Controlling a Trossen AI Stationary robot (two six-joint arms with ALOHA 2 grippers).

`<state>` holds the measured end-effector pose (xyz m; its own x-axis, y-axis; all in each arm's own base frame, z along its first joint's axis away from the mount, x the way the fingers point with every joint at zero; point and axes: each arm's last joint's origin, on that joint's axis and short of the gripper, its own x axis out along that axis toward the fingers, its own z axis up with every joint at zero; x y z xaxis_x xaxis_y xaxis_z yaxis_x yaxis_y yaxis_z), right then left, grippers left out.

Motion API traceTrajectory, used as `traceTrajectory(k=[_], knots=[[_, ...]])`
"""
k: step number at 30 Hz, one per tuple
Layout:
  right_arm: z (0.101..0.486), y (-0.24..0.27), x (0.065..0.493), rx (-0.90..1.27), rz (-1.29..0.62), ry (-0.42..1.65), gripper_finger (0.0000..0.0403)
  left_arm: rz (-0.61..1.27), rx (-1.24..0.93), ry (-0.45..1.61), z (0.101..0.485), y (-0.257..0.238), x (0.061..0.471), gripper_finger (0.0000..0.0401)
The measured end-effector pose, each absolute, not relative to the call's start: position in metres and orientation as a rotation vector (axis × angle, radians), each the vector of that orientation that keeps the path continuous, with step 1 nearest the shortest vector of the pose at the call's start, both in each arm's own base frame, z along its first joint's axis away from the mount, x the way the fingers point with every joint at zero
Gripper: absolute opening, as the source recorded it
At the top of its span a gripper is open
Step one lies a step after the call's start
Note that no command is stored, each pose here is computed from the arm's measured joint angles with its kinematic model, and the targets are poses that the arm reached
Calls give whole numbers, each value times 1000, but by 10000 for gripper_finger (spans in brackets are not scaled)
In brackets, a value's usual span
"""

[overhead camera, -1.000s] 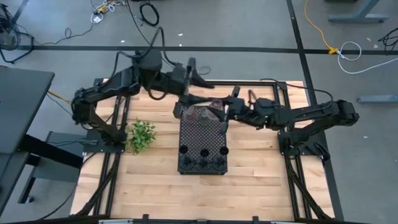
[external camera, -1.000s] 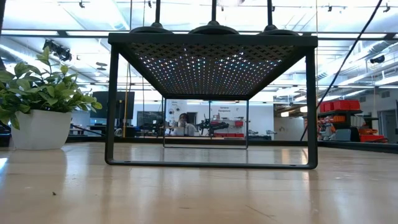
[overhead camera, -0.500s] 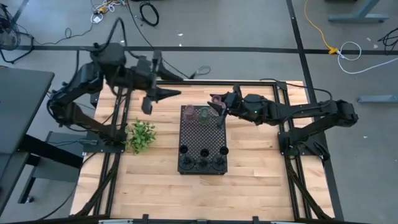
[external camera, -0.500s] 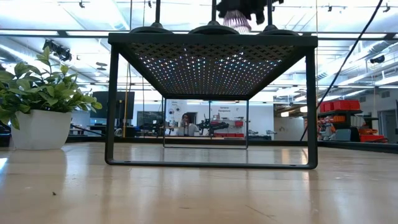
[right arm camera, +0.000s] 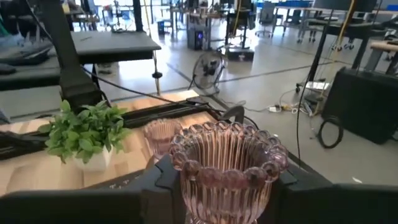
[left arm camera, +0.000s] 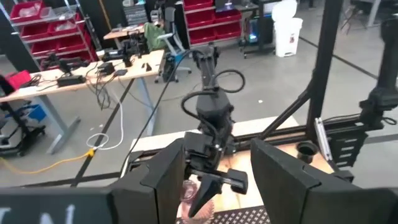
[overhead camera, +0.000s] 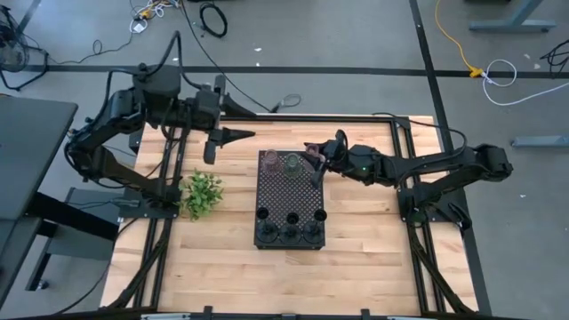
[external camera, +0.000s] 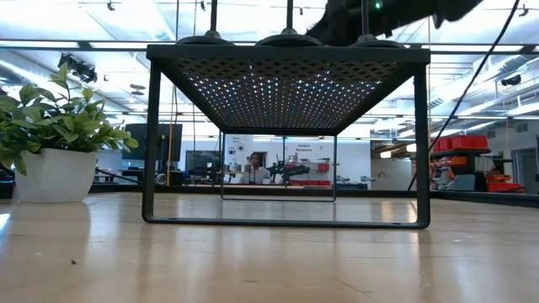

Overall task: Pick & Place candle stick holders
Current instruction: Put the pink glass candle holder on the shelf

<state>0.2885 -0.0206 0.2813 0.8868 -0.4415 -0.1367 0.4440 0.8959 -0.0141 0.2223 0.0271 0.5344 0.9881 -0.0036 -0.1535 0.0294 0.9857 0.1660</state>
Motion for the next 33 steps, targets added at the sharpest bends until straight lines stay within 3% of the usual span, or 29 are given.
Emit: traceTrajectory(k=[14, 33], knots=[[235, -20, 268, 114, -449, -26, 120, -9, 174, 177, 532, 27, 221, 186], [202, -28, 284, 111, -487, 24, 120, -9, 173, 177, 532, 27, 221, 186]])
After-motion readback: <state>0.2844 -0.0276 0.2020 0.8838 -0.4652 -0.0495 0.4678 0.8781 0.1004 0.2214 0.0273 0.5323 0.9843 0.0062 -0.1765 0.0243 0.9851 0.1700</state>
